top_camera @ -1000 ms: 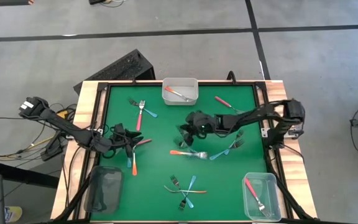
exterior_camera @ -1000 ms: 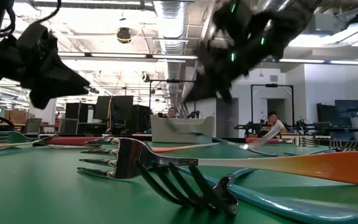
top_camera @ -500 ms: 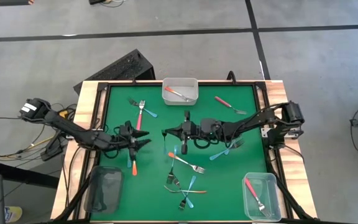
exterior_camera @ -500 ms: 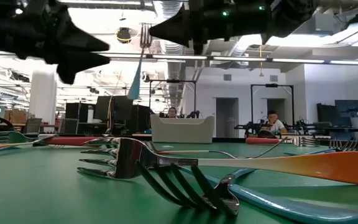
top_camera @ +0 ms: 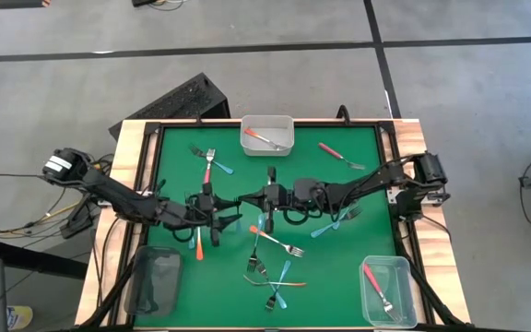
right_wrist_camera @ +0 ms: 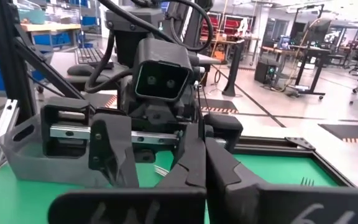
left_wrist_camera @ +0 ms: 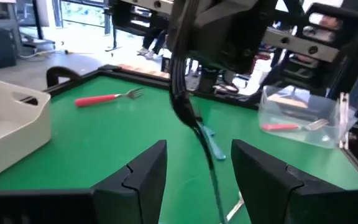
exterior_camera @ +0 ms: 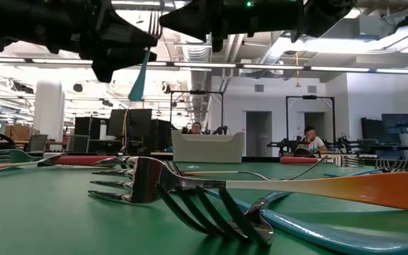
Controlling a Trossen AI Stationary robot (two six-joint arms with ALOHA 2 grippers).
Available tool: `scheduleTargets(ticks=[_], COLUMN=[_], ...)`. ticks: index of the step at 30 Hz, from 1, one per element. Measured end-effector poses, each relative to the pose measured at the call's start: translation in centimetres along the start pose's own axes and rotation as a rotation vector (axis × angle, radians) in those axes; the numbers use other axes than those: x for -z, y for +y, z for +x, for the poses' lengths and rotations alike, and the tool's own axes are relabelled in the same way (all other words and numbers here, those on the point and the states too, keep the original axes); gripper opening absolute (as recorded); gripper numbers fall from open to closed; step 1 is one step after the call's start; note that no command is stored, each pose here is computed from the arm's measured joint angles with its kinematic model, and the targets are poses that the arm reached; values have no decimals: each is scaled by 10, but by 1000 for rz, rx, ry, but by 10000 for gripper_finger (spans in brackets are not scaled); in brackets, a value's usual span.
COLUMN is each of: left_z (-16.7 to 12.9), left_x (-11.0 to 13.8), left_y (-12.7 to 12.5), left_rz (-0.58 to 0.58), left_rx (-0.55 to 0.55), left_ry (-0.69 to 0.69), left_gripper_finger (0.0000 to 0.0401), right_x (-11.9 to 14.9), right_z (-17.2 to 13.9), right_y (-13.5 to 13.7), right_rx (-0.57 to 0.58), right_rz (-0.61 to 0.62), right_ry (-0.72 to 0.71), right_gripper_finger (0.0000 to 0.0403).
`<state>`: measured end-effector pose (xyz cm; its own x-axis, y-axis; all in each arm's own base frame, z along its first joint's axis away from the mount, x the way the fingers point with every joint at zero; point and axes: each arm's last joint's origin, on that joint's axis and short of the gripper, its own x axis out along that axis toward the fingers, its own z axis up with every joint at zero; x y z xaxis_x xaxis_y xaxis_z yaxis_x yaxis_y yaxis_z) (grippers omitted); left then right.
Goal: Sort silverware by color (type)
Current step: Put the blue fork into the black transparent bin
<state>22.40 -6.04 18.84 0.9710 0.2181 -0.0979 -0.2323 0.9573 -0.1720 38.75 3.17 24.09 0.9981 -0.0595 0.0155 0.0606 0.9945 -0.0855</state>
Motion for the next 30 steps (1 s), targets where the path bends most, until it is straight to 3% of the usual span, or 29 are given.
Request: scheduleTargets(ticks=[4, 8, 10, 17, 23, 26, 30], left_z=[2, 2, 1, -28, -77, -104, -131], left_x=[2, 6, 6, -11, -28, -25, -13], left_y=[3, 5, 5, -10, -25, -31, -42], left_rz=[-19, -41, -74, -263, -327, -414, -529], left_rx=[5, 7, 13, 60, -50, -137, -161], left_ry=[27, 67, 88, 217, 516, 621, 693], left_gripper_finger=[127, 38, 12, 3, 1, 1, 0], right_x=[0, 0, 1, 3, 9, 12, 17], right_z=[0, 0, 0, -2, -4, -6, -7], right_y=[0, 2, 2, 3, 5, 8, 8], right_rx=[0, -31, -25, 46, 152, 199, 229], right_rz=[-4, -28, -13, 36, 15, -2, 2], right_ry=[3, 1, 7, 57, 132, 175, 224], right_gripper_finger=[8, 13, 23, 80, 102, 104, 104])
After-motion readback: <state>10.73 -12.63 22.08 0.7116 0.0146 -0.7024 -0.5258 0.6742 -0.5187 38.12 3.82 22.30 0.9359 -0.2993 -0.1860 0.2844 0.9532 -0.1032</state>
